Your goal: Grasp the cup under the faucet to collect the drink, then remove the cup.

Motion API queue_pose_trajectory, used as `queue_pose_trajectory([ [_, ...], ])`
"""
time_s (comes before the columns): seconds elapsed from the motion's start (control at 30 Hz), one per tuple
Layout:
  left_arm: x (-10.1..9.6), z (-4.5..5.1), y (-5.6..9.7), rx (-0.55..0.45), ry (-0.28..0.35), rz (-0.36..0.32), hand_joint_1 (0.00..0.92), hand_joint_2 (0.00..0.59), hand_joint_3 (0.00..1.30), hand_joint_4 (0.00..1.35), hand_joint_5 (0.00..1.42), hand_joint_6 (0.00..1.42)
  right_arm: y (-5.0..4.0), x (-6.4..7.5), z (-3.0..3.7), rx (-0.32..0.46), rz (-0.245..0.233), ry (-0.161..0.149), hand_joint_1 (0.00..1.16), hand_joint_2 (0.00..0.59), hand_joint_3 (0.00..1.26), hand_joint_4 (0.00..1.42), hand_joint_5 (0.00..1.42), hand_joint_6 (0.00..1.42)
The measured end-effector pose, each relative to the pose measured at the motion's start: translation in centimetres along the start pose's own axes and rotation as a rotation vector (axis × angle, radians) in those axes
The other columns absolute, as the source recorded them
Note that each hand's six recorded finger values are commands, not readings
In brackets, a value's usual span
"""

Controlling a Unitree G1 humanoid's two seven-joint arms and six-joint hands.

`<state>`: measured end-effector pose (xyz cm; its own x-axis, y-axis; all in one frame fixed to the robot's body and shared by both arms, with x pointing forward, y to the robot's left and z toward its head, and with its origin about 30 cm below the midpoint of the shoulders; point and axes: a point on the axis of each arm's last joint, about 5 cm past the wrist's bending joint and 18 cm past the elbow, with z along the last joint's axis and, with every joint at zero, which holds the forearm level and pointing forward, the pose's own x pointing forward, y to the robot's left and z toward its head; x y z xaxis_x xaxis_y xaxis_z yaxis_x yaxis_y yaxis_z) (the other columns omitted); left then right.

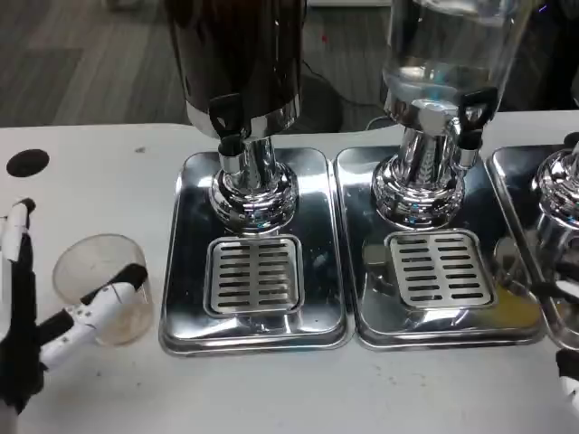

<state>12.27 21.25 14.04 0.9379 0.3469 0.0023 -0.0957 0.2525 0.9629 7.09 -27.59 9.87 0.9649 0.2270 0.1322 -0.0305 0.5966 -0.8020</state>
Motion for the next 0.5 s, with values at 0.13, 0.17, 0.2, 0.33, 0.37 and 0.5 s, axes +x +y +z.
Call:
queue_pose_trajectory([
  [0.13, 1.3, -0.43, -0.2, 0.009, 0.044, -0.014, 0.000, 0.045, 0.07, 0.01, 0.24, 0.49, 0.01, -0.2, 0.03, 0.005, 0.004, -0.004, 0.53, 0.493, 0.25, 0.10, 0.06, 0.00],
  [0.17, 1.6, -0.51, -0.4, 0.010, 0.052, -0.020, 0.000, 0.045, 0.07, 0.01, 0.24, 0.49, 0.00, -0.2, 0.04, 0.009, 0.006, -0.005, 0.53, 0.492, 0.25, 0.10, 0.06, 0.00],
  [0.2, 1.7, -0.55, -0.4, 0.010, 0.057, -0.023, 0.000, 0.045, 0.07, 0.01, 0.24, 0.49, 0.00, -0.2, 0.05, 0.011, 0.007, -0.007, 0.53, 0.491, 0.25, 0.10, 0.06, 0.00],
  [0.33, 2.4, -0.68, -0.7, 0.019, 0.073, -0.035, 0.031, 0.043, 0.07, 0.01, 0.25, 0.49, 0.00, -0.3, 0.02, 0.017, 0.015, -0.007, 0.52, 0.490, 0.25, 0.10, 0.06, 0.00],
  [0.37, 2.6, -0.72, -0.8, 0.025, 0.075, -0.041, 0.034, 0.044, 0.07, 0.01, 0.26, 0.49, 0.01, -0.4, 0.01, 0.019, 0.016, -0.007, 0.52, 0.489, 0.25, 0.10, 0.06, 0.00],
  [0.5, 3.2, -0.67, -1.1, 0.042, 0.077, -0.054, 0.106, 0.051, 0.07, 0.02, 0.27, 0.52, -0.02, -0.5, -0.03, 0.028, 0.018, -0.010, 0.50, 0.499, 0.26, 0.10, 0.06, 0.00],
])
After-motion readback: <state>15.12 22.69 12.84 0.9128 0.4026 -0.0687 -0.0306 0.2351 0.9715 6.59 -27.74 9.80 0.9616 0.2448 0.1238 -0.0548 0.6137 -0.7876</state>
